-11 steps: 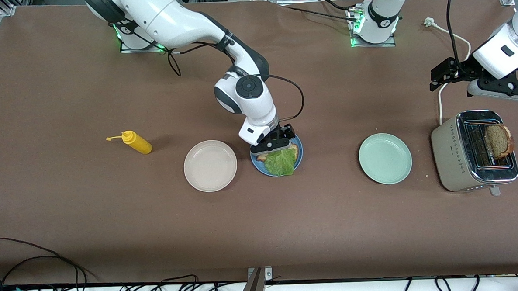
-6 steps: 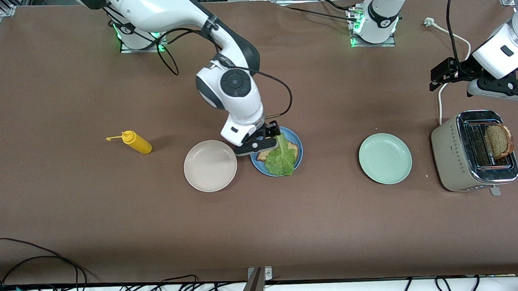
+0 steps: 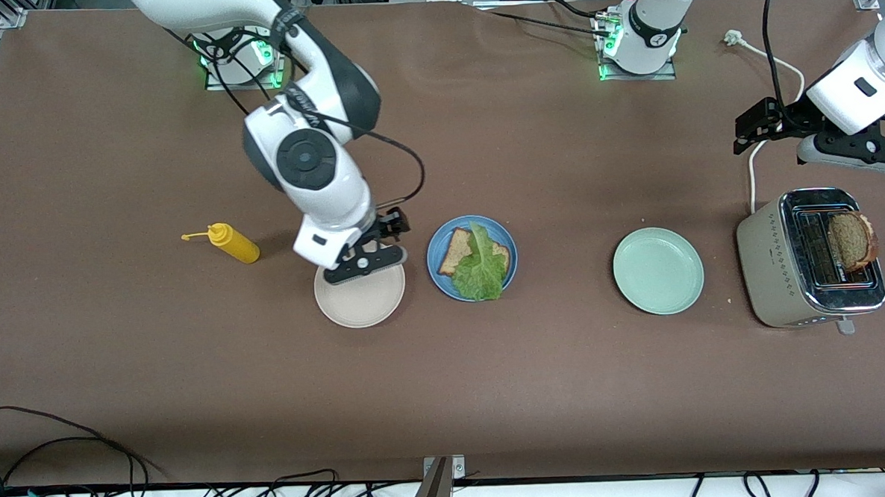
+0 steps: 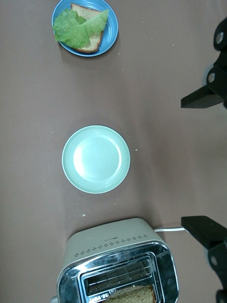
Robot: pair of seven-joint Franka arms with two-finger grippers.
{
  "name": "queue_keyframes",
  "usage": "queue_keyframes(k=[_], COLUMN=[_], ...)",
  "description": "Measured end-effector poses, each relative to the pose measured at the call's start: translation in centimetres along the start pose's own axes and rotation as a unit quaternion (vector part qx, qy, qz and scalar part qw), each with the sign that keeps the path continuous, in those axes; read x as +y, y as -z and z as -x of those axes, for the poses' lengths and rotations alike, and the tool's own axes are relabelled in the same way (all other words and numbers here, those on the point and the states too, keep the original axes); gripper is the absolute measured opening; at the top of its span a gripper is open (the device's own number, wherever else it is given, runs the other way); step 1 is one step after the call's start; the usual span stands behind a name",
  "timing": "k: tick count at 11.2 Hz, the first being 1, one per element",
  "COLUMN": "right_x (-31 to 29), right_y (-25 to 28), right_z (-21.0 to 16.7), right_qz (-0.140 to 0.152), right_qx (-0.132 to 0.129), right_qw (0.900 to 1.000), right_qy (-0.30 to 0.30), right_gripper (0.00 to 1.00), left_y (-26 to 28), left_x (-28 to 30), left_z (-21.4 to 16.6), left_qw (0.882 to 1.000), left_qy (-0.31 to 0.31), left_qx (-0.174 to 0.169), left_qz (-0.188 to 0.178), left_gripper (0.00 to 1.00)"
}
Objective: Make sandwich in blue plate with both arms
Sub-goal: 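Withdraw the right gripper toward the yellow mustard bottle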
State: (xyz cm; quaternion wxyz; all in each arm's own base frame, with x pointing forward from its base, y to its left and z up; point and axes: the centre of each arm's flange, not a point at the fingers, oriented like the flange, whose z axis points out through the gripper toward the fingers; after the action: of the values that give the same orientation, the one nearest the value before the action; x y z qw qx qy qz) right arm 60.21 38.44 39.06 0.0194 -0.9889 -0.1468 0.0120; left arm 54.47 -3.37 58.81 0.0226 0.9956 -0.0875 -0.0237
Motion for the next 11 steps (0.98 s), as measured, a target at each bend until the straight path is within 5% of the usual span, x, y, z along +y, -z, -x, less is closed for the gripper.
queue_keyframes(k=[5, 9, 11], right_x=[15.8, 28.6, 34.1], right_y=[5.2, 6.5, 5.4], right_z=[2.8, 6.7, 8.7], right_qz=[-0.067, -0.113, -0.145], right_qx=[-0.017, 0.012, 0.048], right_qw=[0.994, 0.981, 0.969], right_qy=[0.088, 0.158, 0.193], right_gripper=[1.0, 1.0, 1.0], left_y=[0.0, 0.0, 0.1], left_x=[0.1, 0.1, 0.1], left_z=[0.0, 0.0, 0.0], left_qw=[1.0, 1.0, 1.0], left_qy=[-0.001, -0.001, -0.001], left_qx=[-0.001, -0.001, -0.001], left_qz=[0.0, 0.0, 0.0], left_gripper=[1.0, 1.0, 1.0])
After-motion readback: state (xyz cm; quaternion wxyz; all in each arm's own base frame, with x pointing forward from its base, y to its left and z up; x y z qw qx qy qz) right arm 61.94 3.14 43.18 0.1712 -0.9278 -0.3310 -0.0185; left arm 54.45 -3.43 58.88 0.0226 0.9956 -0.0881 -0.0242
